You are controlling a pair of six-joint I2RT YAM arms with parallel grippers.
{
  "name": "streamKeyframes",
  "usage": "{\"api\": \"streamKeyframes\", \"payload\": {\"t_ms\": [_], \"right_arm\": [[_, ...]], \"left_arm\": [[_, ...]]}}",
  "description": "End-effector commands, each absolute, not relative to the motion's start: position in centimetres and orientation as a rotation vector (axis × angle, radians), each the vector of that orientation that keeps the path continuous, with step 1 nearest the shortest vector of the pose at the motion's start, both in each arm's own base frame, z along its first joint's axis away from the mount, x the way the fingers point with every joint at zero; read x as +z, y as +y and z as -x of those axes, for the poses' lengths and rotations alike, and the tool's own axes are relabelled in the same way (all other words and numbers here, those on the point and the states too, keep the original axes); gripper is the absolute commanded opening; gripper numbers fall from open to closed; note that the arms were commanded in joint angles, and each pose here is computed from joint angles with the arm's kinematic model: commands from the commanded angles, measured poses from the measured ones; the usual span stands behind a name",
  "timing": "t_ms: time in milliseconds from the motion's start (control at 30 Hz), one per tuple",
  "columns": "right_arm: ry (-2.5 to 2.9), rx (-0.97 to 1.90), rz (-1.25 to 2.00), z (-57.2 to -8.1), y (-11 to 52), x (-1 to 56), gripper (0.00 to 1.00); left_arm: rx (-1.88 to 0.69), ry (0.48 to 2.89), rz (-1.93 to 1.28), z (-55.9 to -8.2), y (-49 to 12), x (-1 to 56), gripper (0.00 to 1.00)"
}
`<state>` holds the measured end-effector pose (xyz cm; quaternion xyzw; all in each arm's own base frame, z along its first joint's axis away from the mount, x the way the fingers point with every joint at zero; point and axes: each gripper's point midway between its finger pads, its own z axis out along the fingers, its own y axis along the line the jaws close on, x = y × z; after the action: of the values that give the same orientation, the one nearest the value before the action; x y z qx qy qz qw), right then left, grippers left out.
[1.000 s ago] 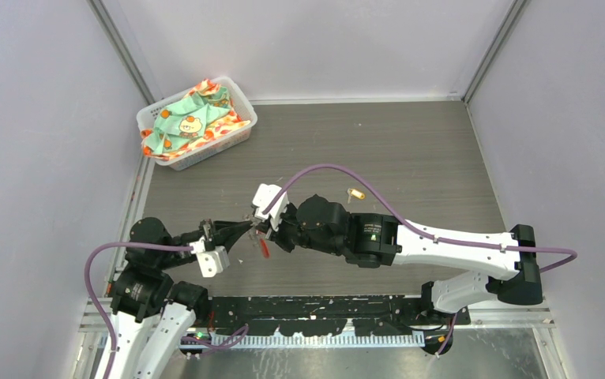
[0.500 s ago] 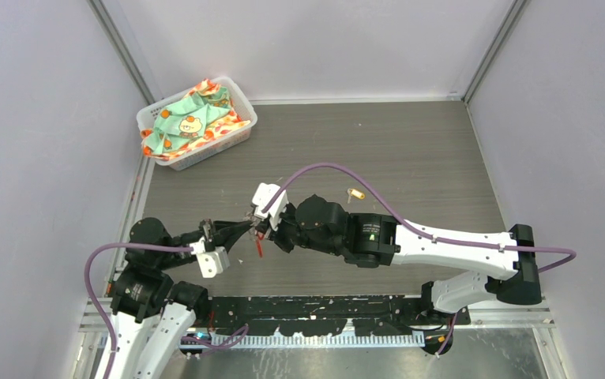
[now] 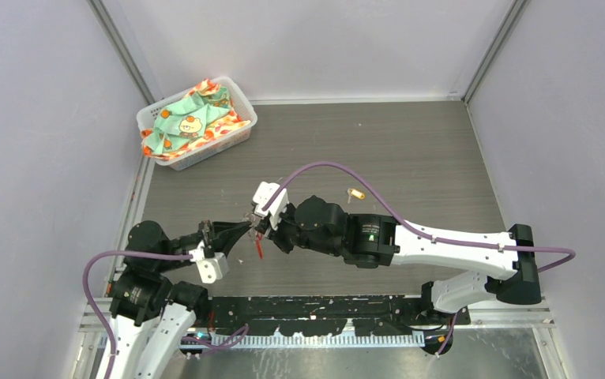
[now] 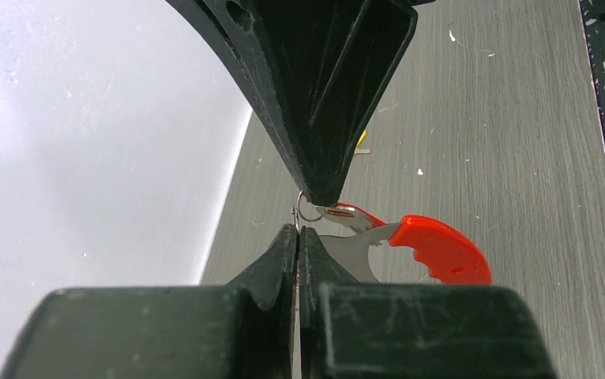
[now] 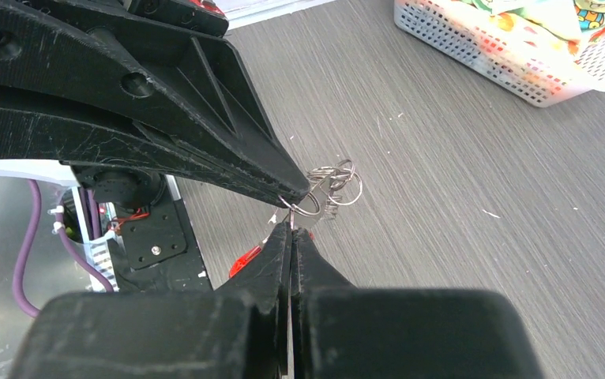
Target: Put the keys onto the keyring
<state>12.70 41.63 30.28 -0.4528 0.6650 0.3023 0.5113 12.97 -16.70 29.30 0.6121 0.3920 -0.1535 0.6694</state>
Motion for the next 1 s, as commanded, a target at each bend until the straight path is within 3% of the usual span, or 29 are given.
{"api": "streamKeyframes", "payload": {"t_ms": [0,300,533,967], "right_arm": [[1.56,0.758,0.997,-13.2,42.1,32.9,0.01],[1.593,0.745,0.959,-13.5,41.3,32.8,0.01],[1.503,0.708,1.112,-12.3,37.7,34.6,0.01],[1.109,0.672,1.595,-8.3,35.9,33.9,0.01]], "left_arm": [[-0.327,0.814,-1.394,-12.4,-16.9,30.1,0.0],[-0.321,0.803,-1.401,-12.1,-16.8,30.0,0.0],[-0.384,0.815,-1.41,-11.2,-17.1,30.3,0.0],[-0.915,0.831,-1.507,-4.9,-18.9,31.9,0.0]]}}
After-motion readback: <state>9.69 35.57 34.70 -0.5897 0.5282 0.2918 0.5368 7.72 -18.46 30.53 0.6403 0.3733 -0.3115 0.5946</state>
